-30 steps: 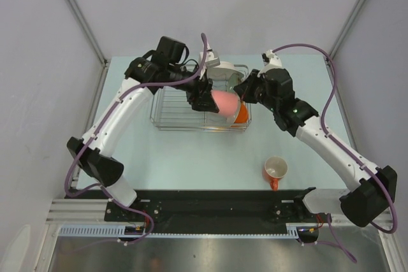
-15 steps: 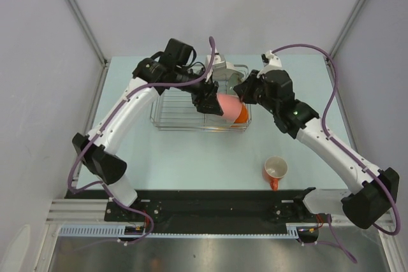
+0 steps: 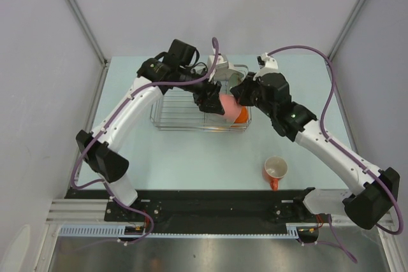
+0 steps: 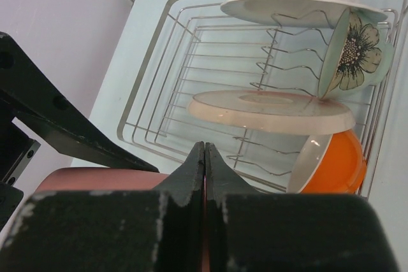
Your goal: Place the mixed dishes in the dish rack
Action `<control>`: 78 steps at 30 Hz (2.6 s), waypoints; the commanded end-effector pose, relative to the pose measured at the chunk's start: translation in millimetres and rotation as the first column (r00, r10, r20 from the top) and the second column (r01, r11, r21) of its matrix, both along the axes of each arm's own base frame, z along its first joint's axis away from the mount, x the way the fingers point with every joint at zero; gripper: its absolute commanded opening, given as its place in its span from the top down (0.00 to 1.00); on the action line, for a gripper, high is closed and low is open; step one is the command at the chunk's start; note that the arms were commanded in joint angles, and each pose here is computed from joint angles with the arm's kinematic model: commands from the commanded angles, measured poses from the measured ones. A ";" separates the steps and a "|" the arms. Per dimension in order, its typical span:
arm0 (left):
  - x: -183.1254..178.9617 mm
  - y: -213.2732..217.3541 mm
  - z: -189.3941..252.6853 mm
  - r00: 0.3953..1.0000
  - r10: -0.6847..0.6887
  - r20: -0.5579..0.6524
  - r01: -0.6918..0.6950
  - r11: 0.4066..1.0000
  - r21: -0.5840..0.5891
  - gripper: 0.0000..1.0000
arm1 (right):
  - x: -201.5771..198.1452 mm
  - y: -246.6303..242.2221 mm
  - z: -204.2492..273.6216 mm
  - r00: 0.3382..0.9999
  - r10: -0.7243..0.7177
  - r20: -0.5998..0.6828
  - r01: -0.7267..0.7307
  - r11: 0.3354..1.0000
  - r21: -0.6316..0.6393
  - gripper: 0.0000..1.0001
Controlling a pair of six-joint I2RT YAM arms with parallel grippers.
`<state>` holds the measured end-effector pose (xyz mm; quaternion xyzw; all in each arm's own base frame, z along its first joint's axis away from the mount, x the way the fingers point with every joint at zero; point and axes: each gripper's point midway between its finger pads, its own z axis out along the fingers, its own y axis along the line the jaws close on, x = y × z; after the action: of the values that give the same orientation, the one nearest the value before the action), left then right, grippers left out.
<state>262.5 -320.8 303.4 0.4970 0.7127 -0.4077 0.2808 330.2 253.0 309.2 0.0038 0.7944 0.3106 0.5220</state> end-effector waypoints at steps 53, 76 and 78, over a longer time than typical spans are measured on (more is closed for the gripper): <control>232.8 173.0 -155.9 0.778 0.342 0.527 -0.612 0.603 0.513 1.00 | -48.7 -144.8 -24.9 0.889 -0.458 -0.017 0.458 0.889 -0.030 0.67; 241.1 188.1 -205.0 0.809 0.355 0.469 -0.586 0.560 0.586 0.31 | -51.5 -143.9 -33.1 0.891 -0.452 -0.037 0.451 0.892 -0.032 0.61; 242.6 188.6 -200.2 0.798 0.364 0.481 -0.600 0.561 0.571 0.10 | -52.0 -142.4 -33.2 0.894 -0.446 -0.040 0.445 0.895 -0.030 0.60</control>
<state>489.2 -138.6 92.9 0.4229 0.8687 0.0569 0.2514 278.8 113.4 271.6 0.1754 0.7950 0.1709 0.5550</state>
